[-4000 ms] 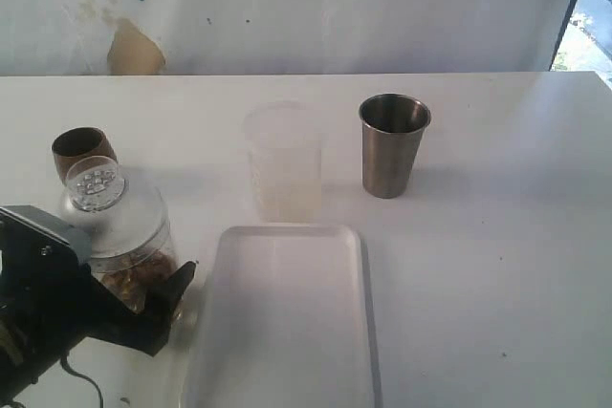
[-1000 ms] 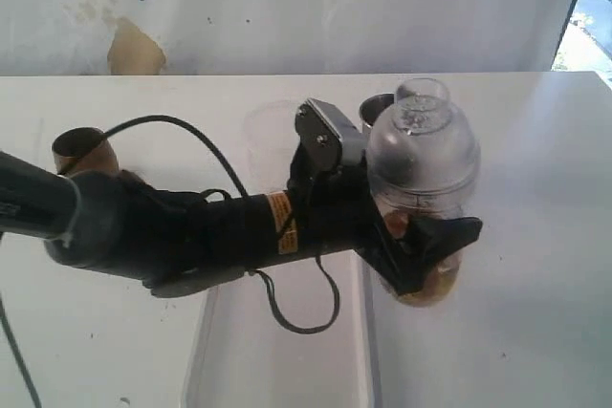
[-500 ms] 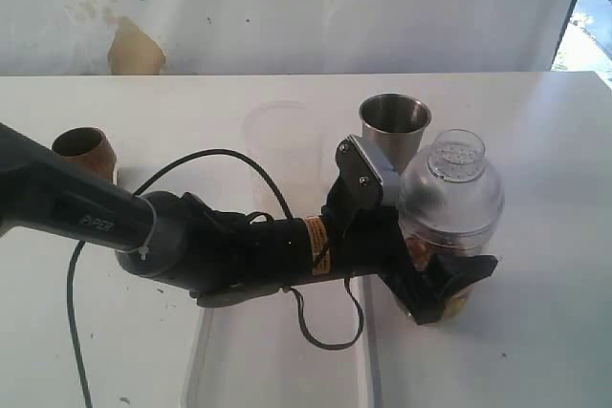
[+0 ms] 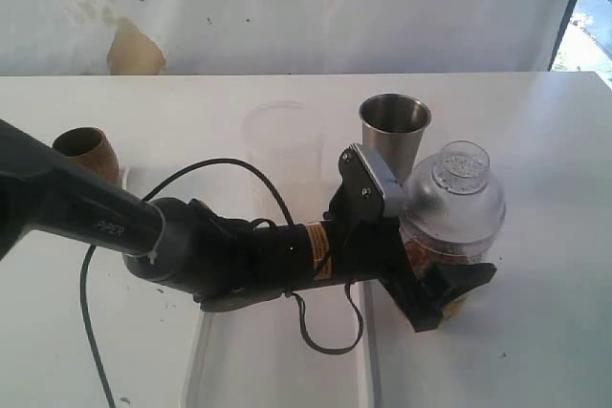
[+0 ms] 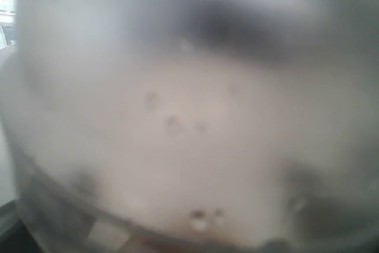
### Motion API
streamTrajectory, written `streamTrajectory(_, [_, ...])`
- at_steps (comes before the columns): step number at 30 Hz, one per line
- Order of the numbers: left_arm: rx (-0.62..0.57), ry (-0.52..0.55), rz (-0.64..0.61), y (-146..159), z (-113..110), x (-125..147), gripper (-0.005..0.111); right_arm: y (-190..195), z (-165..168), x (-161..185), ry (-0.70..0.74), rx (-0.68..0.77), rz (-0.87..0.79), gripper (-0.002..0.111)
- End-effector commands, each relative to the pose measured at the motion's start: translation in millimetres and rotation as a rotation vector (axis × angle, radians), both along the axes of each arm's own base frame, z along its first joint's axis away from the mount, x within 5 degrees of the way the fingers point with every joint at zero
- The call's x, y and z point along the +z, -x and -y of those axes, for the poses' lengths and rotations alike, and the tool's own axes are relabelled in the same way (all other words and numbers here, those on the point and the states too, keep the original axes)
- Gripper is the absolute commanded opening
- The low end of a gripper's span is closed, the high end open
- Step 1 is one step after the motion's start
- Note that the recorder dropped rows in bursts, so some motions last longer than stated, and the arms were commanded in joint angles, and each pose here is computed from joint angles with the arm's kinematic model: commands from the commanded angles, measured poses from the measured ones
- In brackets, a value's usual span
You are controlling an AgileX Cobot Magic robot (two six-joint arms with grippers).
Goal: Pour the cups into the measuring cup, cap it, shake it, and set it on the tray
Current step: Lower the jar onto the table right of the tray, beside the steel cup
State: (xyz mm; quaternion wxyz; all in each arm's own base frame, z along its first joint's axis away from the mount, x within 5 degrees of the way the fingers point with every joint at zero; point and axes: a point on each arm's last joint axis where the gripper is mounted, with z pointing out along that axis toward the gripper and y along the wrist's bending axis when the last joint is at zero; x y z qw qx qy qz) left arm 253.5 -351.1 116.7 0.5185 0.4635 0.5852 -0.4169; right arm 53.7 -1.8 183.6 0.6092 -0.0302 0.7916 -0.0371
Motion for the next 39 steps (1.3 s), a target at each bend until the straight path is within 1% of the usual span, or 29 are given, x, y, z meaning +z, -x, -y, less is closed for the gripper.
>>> streamTrajectory(1, [-0.019,0.005,0.024,1.9,2.3,0.2,0.000,0.2,0.3,-1.2,-0.001,-0.006,0.004,0.000])
streamTrajectory(3, [-0.021,0.005,0.024,2.0,2.3,0.2,0.007,0.2,0.3,-1.2,-0.001,-0.006,0.004,0.000])
streamTrajectory(5, [-0.021,0.005,0.024,2.0,2.3,0.2,0.020,0.2,0.3,-1.2,-0.001,-0.006,0.004,0.000])
streamTrajectory(6, [-0.021,0.005,0.024,2.0,2.3,0.2,0.031,0.2,0.3,-1.2,-0.001,-0.006,0.004,0.000])
streamTrajectory(7, [-0.021,0.005,0.024,2.0,2.3,0.2,0.040,0.2,0.3,-1.2,-0.001,-0.006,0.004,0.000])
streamTrajectory(9, [-0.021,0.005,0.024,2.0,2.3,0.2,0.065,0.2,0.3,-1.2,-0.001,-0.006,0.004,0.000])
streamTrajectory(11, [-0.020,0.005,0.023,2.0,2.3,0.2,0.084,0.2,0.3,-1.2,-0.001,-0.006,0.004,0.000])
streamTrajectory(12, [-0.020,0.005,0.023,2.0,2.3,0.2,0.091,0.2,0.3,-1.2,-0.001,-0.006,0.004,0.000])
streamTrajectory(15, [-0.021,0.005,0.023,2.0,2.3,0.2,0.103,0.2,0.3,-1.2,-0.033,-0.014,0.004,0.000])
streamTrajectory(17, [-0.021,0.005,0.023,2.0,2.3,0.2,0.106,0.2,0.3,-1.2,-0.033,-0.014,0.004,0.000])
streamTrajectory(24, [-0.016,-0.022,0.019,1.9,1.7,-2.5,0.105,0.2,0.3,-1.2,-0.033,-0.014,0.004,0.000])
streamTrajectory(33, [-0.076,-0.045,0.050,6.8,2.4,-3.4,0.105,0.2,0.3,-1.2,-0.033,-0.014,0.004,0.000])
streamTrajectory(39, [-0.047,-0.033,0.034,4.4,2.1,-2.6,0.105,0.2,0.3,-1.2,-0.033,-0.014,0.004,0.000])
